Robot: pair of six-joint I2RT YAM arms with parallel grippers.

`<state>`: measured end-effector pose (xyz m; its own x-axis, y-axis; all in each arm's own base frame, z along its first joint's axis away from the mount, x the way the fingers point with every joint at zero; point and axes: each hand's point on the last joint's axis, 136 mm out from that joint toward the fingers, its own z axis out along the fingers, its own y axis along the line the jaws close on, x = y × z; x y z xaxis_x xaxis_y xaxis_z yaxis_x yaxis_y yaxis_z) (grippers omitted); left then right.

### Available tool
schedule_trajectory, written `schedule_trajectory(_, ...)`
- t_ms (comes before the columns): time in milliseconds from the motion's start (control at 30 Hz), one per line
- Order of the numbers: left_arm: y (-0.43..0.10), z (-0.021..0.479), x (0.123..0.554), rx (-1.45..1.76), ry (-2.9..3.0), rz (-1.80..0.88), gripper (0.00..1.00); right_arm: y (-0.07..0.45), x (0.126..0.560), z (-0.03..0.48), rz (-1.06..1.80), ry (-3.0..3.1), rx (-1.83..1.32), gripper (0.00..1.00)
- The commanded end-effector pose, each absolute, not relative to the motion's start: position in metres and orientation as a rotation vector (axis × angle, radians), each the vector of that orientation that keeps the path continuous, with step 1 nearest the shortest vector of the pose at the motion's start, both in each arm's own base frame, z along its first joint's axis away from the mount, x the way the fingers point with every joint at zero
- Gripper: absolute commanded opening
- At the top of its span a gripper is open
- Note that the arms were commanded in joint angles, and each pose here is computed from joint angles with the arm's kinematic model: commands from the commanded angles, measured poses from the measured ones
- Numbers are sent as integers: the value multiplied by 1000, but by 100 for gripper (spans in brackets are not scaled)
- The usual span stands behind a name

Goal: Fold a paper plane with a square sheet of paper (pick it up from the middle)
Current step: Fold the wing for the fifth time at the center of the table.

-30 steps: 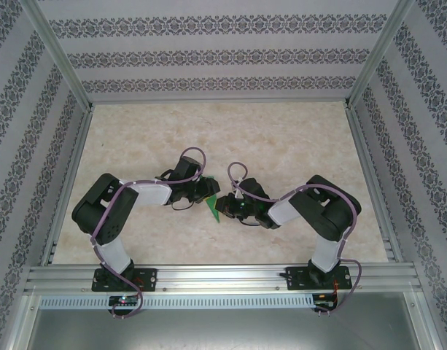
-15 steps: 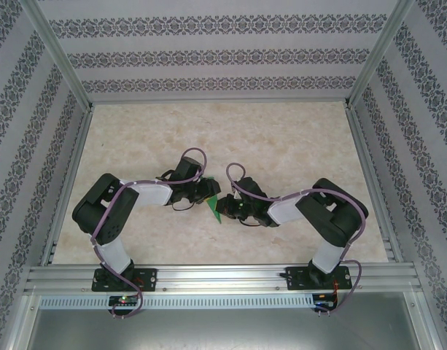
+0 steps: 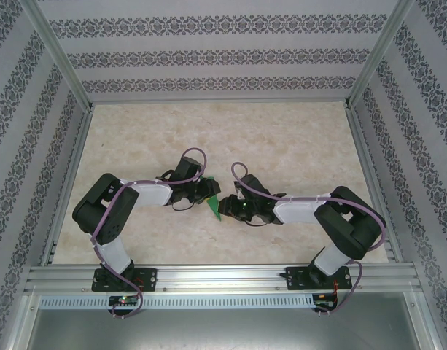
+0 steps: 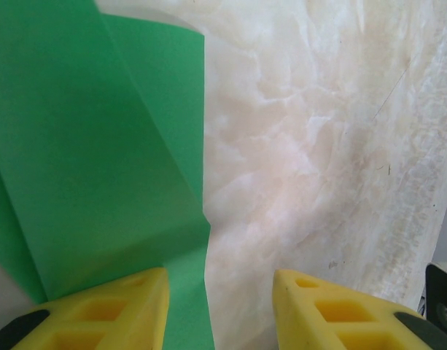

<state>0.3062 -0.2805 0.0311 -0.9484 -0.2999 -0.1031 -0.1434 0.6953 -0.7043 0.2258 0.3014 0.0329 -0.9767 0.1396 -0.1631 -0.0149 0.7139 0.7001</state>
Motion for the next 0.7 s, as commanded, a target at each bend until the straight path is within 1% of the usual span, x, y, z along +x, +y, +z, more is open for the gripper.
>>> schedule_trajectory(0,-279,21,301,-350,2725,-1063,43,313,231,43,1163,2695,70,36)
schedule_trajectory(100,-280,21,301,-350,2724,-1069,43,323,234,45,1209,2690,56,39)
schedule_trajectory(200,-281,21,301,-347,2723,-1072,42,320,236,34,1139,2729,66,39)
schedule_trajectory(333,-281,22,302,-342,2724,-1073,42,310,235,17,1069,2770,107,32)
schedule_trajectory(533,-282,21,301,-345,2728,-1075,42,287,216,-13,918,2893,152,17)
schedule_trajectory(600,-282,20,301,-349,2732,-1074,42,279,209,-22,868,2925,179,15)
schedule_trajectory(667,-284,21,302,-341,2733,-1084,42,278,203,-24,856,2941,158,16)
